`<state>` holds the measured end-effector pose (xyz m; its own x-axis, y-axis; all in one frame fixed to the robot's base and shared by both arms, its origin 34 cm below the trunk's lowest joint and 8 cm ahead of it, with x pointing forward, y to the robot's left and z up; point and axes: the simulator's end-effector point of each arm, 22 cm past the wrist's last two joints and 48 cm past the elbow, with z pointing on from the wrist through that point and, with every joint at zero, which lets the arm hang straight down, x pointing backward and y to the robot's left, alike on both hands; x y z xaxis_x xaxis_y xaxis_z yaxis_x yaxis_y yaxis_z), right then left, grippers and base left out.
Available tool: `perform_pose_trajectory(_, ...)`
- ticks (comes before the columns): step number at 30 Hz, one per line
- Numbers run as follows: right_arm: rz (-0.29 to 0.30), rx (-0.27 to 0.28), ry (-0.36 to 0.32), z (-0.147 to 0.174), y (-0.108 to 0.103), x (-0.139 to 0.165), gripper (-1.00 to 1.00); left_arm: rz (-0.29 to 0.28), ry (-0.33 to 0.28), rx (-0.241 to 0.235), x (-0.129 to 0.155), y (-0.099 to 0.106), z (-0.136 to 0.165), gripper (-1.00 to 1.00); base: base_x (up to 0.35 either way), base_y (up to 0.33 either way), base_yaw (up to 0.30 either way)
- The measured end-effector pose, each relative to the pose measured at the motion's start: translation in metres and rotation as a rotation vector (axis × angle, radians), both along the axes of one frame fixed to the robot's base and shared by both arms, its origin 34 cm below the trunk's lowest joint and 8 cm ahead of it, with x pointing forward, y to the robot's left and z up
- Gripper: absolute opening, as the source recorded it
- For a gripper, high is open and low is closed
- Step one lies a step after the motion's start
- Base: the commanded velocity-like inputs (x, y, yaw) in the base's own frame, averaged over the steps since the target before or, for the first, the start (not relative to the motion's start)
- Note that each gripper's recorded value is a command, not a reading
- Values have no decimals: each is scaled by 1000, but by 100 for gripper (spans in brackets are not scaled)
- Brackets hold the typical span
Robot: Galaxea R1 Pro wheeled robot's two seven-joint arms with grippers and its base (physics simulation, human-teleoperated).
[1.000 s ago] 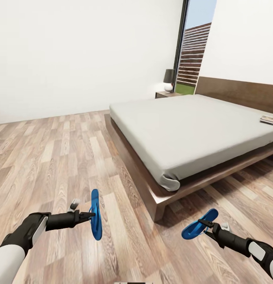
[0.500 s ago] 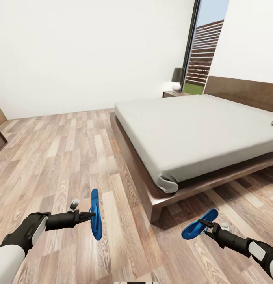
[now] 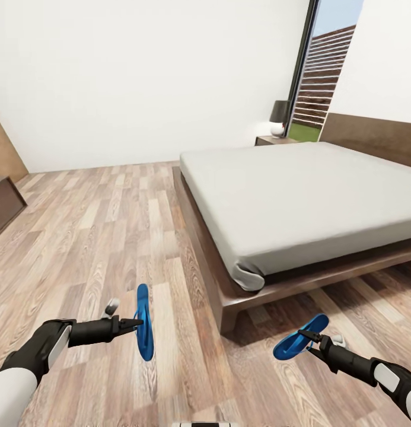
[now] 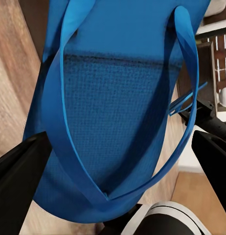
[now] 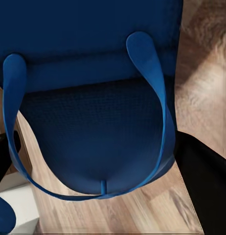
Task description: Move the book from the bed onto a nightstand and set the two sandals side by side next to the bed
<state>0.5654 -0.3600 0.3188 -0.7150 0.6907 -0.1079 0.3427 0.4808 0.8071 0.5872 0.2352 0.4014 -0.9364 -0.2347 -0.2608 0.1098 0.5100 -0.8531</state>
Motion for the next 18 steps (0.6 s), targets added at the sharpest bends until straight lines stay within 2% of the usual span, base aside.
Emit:
perform_pose_trajectory(6, -1, 0, 3, -1, 0, -1, -100, 1, 3, 0, 0, 0, -1, -100, -105, -189, 126)
perform_pose_trajectory(18, -1, 0, 9, -4, 0, -2, -100, 2, 8, 1, -1, 1, -4, -100, -15, -21, 123)
